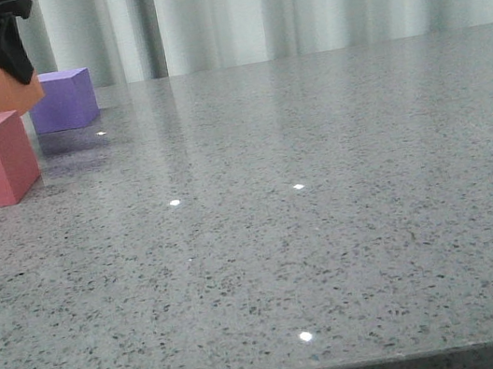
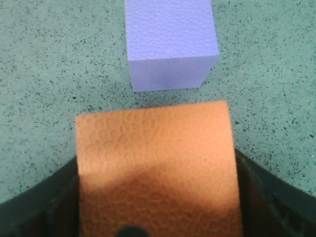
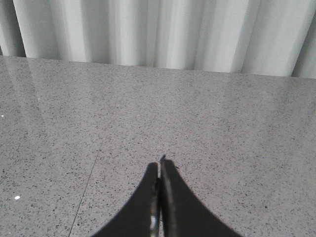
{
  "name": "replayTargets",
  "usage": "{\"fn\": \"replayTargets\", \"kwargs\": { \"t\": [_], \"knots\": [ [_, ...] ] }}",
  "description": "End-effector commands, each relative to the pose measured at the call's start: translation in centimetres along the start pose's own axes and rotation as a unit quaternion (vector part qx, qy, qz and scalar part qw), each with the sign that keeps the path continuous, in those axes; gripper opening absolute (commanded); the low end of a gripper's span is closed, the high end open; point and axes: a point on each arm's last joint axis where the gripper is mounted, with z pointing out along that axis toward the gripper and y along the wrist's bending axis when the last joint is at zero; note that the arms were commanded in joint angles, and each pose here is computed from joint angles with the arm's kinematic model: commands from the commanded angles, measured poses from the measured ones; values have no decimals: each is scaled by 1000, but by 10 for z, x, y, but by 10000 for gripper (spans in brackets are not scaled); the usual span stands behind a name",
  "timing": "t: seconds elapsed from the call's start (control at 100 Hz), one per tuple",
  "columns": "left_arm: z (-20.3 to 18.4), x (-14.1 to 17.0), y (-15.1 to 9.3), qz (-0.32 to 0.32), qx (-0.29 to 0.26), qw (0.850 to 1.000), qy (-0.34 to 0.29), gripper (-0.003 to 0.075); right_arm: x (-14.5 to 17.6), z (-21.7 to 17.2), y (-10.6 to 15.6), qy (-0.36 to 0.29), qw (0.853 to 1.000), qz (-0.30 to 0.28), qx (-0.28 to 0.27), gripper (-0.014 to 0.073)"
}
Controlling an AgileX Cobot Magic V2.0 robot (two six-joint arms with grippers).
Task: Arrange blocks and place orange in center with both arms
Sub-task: 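Carry the orange cube with the left gripper toward the purple cube, then lower the orange cube between the pink and purple cubes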
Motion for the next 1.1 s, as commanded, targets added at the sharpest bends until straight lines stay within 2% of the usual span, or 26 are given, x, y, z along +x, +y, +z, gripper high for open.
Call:
{"fn": "replayTargets", "kwargs": {
  "t": [0.0, 0.48, 1.09],
  "knots": [
    [-22, -17, -3, -4, 11, 998, -65, 405, -16, -3, 0, -49, 999, -7, 1, -69],
    [8, -11, -17, 18, 20, 998, -48, 405, -16, -3, 0, -49, 999, -7, 1, -69],
    [27, -4, -15, 26, 11, 999, -18, 405, -16, -3, 0, -49, 999, -7, 1, -69]
  ]
}}
